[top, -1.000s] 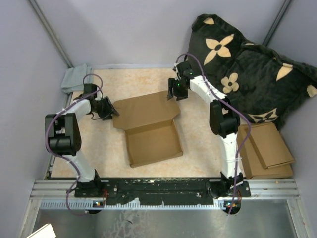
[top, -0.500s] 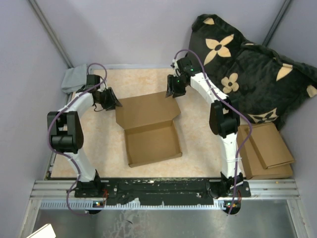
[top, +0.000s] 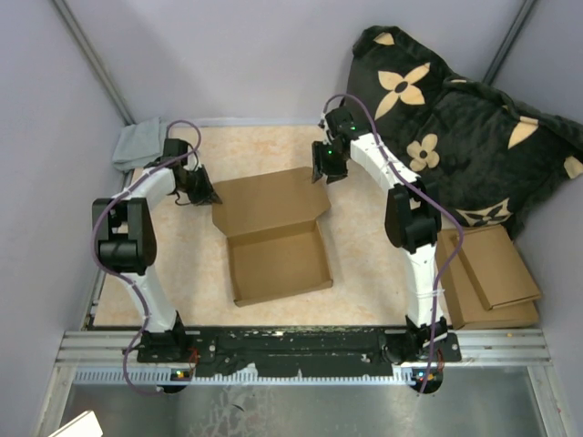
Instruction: Fold the paper box
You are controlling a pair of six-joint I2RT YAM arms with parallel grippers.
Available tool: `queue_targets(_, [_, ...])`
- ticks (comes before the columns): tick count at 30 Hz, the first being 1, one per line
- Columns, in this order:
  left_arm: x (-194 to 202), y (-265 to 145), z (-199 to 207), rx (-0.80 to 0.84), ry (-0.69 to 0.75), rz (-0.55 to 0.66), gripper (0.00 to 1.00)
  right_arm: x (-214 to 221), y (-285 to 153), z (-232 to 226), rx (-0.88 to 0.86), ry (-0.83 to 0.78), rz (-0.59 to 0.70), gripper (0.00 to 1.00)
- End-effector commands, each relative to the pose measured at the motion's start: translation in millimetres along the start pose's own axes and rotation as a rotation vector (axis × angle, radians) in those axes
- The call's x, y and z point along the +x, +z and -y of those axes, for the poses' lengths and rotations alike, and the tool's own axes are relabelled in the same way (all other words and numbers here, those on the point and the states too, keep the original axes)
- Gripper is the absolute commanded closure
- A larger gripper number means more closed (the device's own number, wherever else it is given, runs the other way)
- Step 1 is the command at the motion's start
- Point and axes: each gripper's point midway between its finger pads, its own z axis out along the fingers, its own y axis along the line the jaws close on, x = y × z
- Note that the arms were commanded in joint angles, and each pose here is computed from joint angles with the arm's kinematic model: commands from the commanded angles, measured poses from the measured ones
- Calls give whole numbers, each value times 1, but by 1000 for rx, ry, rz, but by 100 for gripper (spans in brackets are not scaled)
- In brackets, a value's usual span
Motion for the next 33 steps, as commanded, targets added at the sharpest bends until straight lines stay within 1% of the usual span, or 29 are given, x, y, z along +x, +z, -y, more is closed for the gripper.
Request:
queue_targets(1, [-18, -7, 14, 33, 41, 43, 100, -12, -24, 0, 26, -25, 30, 49])
queue_targets(6, [-38, -32, 45, 165, 138, 168, 100, -23, -39, -5, -45, -47, 58, 42])
queue_targets(8, [-46, -39, 54, 206, 165, 213, 100, -26, -41, -7, -77, -58, 53, 40])
queue_targets(14, [-55, -53, 71, 291, 200, 313, 100, -10, -25, 5, -68, -80, -63, 40])
queue_targets(17, [-58, -63, 77, 323, 232, 371, 100, -5, -19, 6, -79, -88, -79, 41])
queue_targets(24, [-58, -79, 88, 385, 280, 451, 100, -7, -23, 9, -62, -109, -50, 41])
queue_targets(33, [-54, -97, 97, 435, 345, 526, 100, -19, -37, 24, 33, -134, 8, 40])
